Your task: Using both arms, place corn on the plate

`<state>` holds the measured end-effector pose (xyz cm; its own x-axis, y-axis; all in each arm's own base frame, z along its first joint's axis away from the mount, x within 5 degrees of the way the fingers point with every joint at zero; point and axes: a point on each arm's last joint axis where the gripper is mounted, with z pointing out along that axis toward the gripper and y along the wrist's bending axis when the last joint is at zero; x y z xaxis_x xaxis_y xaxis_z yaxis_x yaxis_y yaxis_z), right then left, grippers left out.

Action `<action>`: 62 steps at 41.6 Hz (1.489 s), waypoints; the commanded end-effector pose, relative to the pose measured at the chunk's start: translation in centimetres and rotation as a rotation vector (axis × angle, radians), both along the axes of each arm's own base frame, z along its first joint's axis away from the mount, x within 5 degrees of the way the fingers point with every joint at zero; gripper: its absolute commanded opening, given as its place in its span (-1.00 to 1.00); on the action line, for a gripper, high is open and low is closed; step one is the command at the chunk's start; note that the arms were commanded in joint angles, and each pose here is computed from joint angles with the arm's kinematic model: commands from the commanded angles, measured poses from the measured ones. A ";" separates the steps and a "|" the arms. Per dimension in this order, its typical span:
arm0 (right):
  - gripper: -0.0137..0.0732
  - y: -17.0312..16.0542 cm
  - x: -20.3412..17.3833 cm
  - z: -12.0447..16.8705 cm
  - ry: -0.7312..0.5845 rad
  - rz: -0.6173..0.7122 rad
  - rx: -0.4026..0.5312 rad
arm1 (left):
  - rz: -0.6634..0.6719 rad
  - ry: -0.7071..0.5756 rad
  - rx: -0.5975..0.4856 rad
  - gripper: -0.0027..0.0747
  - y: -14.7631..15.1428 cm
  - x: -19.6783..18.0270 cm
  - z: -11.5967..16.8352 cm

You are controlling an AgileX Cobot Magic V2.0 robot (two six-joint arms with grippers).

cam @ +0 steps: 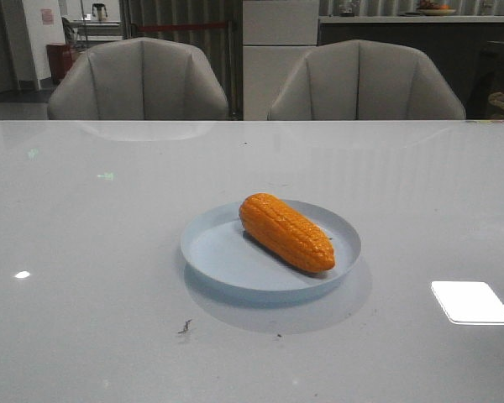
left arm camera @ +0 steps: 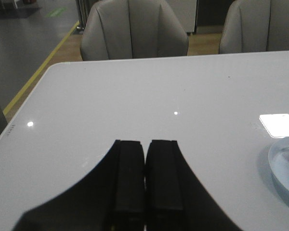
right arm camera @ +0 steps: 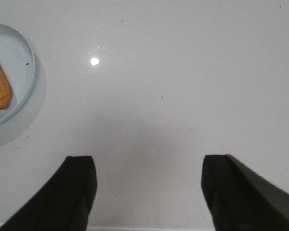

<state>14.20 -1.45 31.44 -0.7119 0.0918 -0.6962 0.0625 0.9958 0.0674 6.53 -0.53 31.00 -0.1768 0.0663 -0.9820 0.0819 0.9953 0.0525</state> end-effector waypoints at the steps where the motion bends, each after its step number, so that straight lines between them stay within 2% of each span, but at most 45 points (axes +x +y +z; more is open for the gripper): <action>1: 0.62 -0.1 0.2 1.2 -0.081 -0.006 -0.010 | 0.010 -0.167 -0.029 -0.69 0.1 -0.3 0.3; 6: 0.62 -0.1 0.2 1.2 -0.081 -0.006 -0.010 | 0.017 -0.226 -0.033 -0.69 0.2 -0.4 -2.0; 16: 0.62 -0.1 0.2 1.2 -0.081 -0.006 -0.010 | 0.031 -0.426 -0.045 -0.69 0.4 -1.7 -6.4; 24: 0.62 -0.1 0.2 1.2 -0.078 -0.006 -0.009 | 0.041 -0.480 -0.047 -0.69 0.4 -1.3 -9.2; 25: 0.62 -0.1 0.2 1.2 -0.078 -0.006 -0.009 | 0.040 -0.452 -0.046 -0.69 0.4 -1.2 -9.4; 32: 0.62 -0.1 0.2 1.2 -0.078 -0.006 -0.009 | 0.035 -0.375 -0.041 -0.69 0.4 -1.1 -10.0; 62: 0.62 -0.1 0.2 1.2 -0.077 -0.006 -0.009 | 0.035 -0.371 -0.041 -0.69 0.4 -1.0 -10.1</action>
